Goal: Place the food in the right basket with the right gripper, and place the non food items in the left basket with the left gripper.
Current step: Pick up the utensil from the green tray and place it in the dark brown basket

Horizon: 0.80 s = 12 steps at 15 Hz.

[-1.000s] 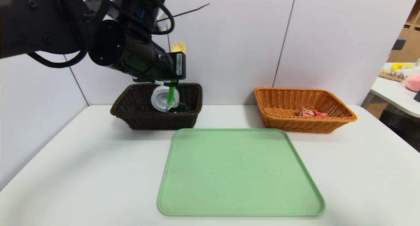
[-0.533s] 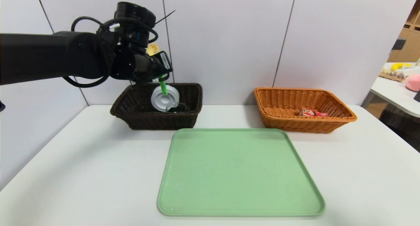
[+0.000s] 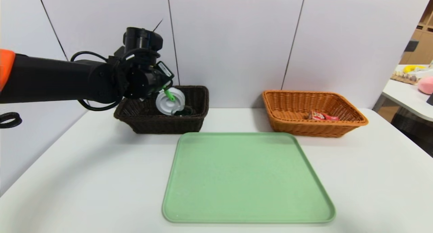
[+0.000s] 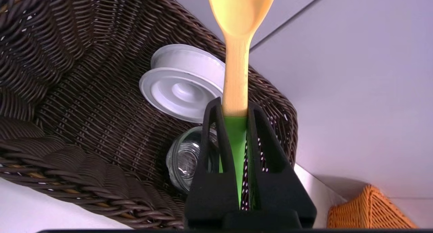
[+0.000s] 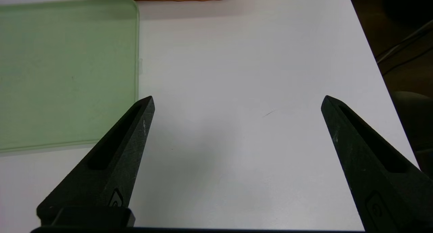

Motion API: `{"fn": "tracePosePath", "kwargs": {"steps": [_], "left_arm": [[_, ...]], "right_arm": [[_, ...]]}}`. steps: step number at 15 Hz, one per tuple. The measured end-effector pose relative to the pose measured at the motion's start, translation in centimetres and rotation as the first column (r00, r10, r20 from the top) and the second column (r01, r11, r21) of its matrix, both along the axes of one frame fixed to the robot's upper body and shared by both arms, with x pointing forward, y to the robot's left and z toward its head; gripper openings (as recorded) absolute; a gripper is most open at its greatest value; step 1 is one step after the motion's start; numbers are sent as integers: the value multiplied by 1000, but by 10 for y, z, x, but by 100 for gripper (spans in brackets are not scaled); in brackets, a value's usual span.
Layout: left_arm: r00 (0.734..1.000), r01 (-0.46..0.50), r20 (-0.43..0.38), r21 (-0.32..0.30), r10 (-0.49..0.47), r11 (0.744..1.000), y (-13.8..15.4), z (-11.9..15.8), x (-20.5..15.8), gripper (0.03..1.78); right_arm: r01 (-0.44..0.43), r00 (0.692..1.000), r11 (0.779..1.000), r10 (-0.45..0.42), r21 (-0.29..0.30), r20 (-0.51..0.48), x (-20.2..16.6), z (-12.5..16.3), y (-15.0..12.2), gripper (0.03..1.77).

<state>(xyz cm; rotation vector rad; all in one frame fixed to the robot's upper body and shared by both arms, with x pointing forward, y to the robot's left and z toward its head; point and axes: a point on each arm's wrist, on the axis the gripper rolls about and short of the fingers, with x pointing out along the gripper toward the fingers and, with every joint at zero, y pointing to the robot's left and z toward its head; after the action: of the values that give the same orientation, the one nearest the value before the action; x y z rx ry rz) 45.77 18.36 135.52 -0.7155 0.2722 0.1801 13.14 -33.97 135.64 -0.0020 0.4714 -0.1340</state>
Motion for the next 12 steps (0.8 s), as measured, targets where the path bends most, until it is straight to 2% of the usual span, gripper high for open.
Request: {"fn": "tracePosePath", "kwargs": {"steps": [4,8,11,12], "left_arm": [[999,-46,-26,-11,45,999,5,-13,8,14],[993,-98,-67,12,99,995,15,-32,23,14],[990,-103,-90,31,105,994,17,-42,29,14],[990,-103,-95,36,106,994,17,-44,30,27]], "right_arm": [[0,1000,1000,0,0,7,-2,0,0,170],[0,1000,1000,0,0,12,-3,0,0,170],[0,1000,1000,0,0,14,-4,0,0,170],[0,1000,1000,0,0,13,-4,0,0,170]]}}
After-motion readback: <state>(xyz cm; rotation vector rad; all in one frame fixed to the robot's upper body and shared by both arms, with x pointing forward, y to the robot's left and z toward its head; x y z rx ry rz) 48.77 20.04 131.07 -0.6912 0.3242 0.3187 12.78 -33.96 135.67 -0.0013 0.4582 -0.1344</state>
